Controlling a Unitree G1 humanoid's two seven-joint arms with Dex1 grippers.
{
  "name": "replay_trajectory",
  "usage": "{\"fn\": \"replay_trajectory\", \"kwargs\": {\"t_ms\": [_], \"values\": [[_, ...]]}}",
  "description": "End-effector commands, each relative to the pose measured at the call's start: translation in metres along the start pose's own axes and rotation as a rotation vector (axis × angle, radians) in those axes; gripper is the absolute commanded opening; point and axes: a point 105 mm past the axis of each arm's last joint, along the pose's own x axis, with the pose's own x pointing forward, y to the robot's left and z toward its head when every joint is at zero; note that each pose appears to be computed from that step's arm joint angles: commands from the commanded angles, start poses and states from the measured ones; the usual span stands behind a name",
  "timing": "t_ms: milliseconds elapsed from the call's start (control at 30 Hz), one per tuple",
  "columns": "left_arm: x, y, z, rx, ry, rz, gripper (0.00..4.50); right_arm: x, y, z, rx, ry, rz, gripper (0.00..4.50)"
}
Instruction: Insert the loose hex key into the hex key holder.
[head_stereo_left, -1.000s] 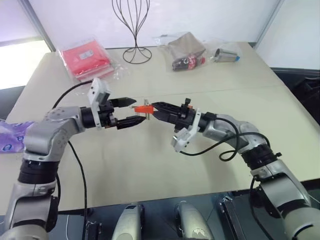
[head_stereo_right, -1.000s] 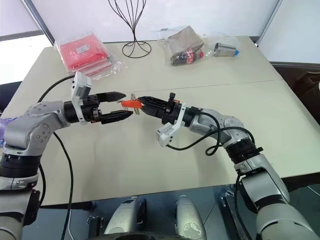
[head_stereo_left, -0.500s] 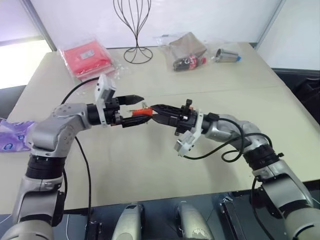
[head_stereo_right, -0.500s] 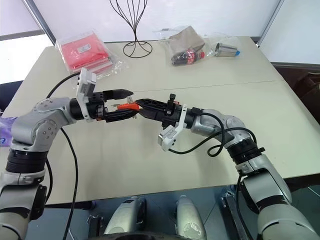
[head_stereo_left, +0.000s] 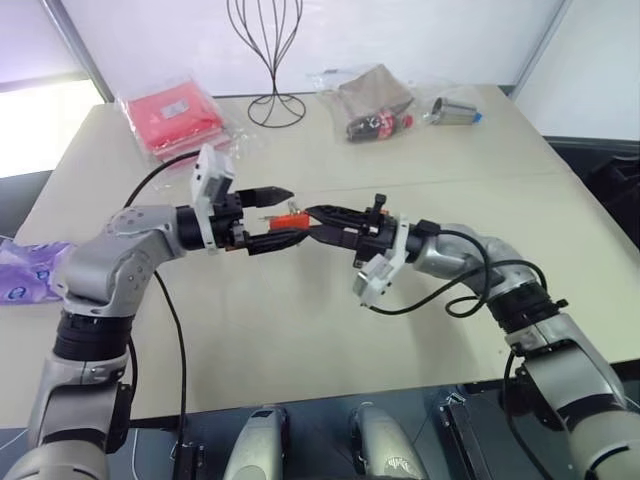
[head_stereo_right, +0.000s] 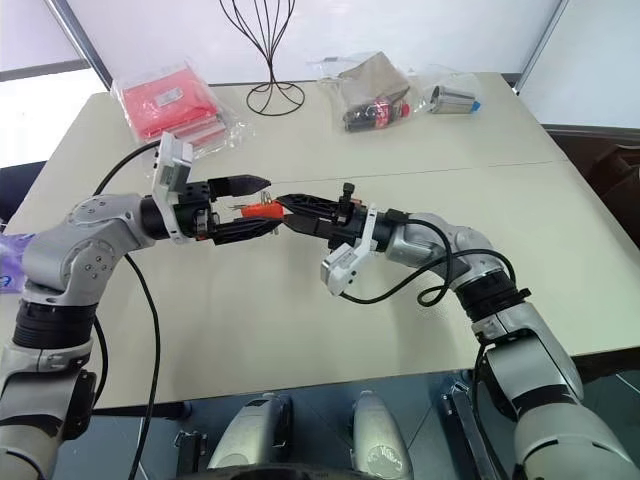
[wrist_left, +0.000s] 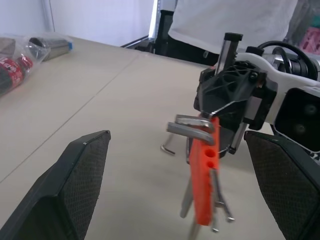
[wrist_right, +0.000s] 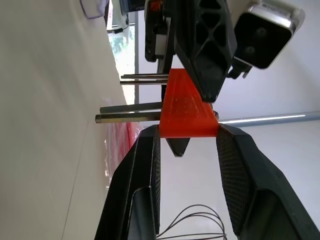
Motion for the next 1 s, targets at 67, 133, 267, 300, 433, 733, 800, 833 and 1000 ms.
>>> {"fn": "replay_trajectory", "kwargs": {"t_ms": [67,133,267,300,433,733,800,833,1000], "values": [[-0.0063,-0.0029,0.0131,0.043,-0.028,0.005,4.50,-0.0016,-0.0198,-0.0063,-0.033,-0.001,-0.051,1.02],[-0.0072,-0.0020,0.0123,0.041,-0.027,0.011,4.50,-0.0016,-0.0206,-0.0073,-0.034,0.000,-0.052,1.02],[-0.0079,-0.0009,0.0115,0.039,-0.028,0.018,3.63,-0.0016,-0.0214,-0.0064,-0.034,-0.003,-0.053,1.02],[-0.0078,-0.0003,0.0114,0.039,-0.028,0.019,3.16,-0.0014,-0.0214,-0.0062,-0.035,-0.005,-0.052,1.02],[-0.0076,0.0016,0.0112,0.041,-0.028,0.024,1.04,-0.0007,-0.0229,-0.0055,-0.038,-0.008,-0.054,1.02],[-0.0051,0.0008,0.0079,0.035,-0.021,0.013,0.04,0.0009,-0.0257,-0.0030,-0.042,-0.011,-0.061,1.02],[-0.0045,0.0004,0.0075,0.034,-0.020,0.011,0.04,0.0010,-0.0262,-0.0030,-0.041,-0.011,-0.063,1.02],[-0.0040,0.0003,0.0072,0.034,-0.019,0.010,0.04,0.0012,-0.0264,-0.0030,-0.041,-0.011,-0.063,1.02],[-0.0027,-0.0002,0.0045,0.034,-0.007,0.012,0.04,0.0021,-0.0278,-0.0024,-0.041,-0.012,-0.067,1.02]]}}
